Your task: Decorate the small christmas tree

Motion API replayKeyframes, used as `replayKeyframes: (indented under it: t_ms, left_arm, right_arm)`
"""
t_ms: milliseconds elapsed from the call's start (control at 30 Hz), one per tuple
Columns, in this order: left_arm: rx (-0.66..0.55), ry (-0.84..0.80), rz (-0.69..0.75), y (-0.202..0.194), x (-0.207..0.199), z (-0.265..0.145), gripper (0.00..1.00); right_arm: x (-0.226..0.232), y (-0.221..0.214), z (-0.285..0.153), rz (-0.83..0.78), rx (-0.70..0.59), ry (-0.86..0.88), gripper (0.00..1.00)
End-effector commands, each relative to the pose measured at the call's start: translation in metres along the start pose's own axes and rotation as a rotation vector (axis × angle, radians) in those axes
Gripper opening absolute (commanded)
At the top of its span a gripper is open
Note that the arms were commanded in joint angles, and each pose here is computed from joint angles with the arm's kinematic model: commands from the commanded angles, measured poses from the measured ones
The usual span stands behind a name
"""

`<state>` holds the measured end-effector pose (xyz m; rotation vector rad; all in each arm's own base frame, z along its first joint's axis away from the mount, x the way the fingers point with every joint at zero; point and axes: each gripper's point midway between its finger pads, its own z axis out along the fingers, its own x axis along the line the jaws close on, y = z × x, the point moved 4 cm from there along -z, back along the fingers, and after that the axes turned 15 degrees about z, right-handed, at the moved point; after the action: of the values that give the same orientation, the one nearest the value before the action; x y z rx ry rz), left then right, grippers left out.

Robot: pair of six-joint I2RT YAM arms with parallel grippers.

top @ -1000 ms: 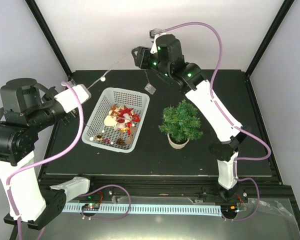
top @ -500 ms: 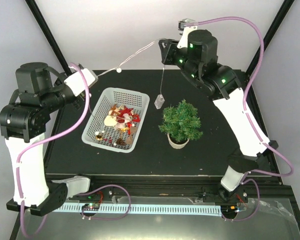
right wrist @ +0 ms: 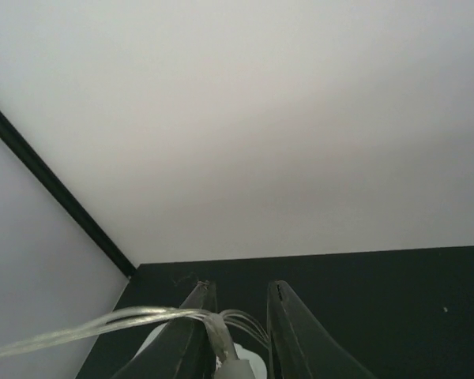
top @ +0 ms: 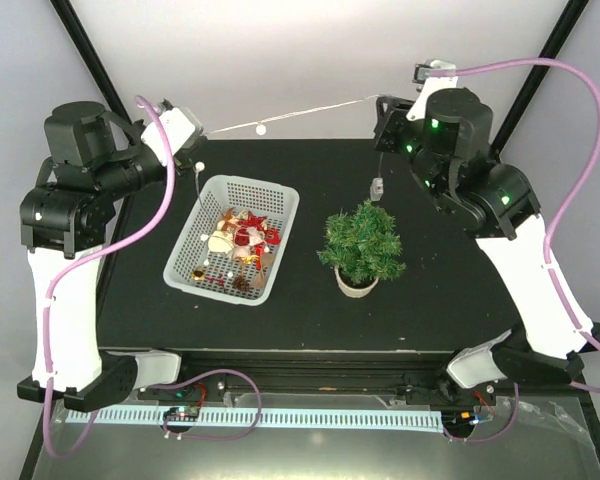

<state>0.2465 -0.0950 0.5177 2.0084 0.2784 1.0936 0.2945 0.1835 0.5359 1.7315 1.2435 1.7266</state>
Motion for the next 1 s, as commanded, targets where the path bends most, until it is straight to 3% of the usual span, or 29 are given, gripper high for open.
replayKeyframes:
  t_ms: [0, 633, 833, 967]
  left_arm:
    - [-0.082, -0.041, -0.04, 0.008, 0.001, 0.019, 0.01]
    - [-0.036, -0.269, -0.011, 0.014, -0.058, 0.105, 0.01]
    - [0.007, -0.327, -0.017, 0.008, -0.075, 0.133, 0.02]
    - [0.063, -0.366, -0.036, -0.005, -0.085, 0.153, 0.02]
  right_arm:
    - [-0.015, 0.024, -0.019, -0.021, -0.102, -0.078, 0.2]
    - [-0.089, 0.007, -0.067, -0.077, -0.135, -0.346, 0.16]
    - [-0.107, -0.009, -0.069, -0.104, -0.093, -0.424, 0.15]
    - [-0.126, -0.027, -0.066, -0.12, -0.045, -0.519, 0.09]
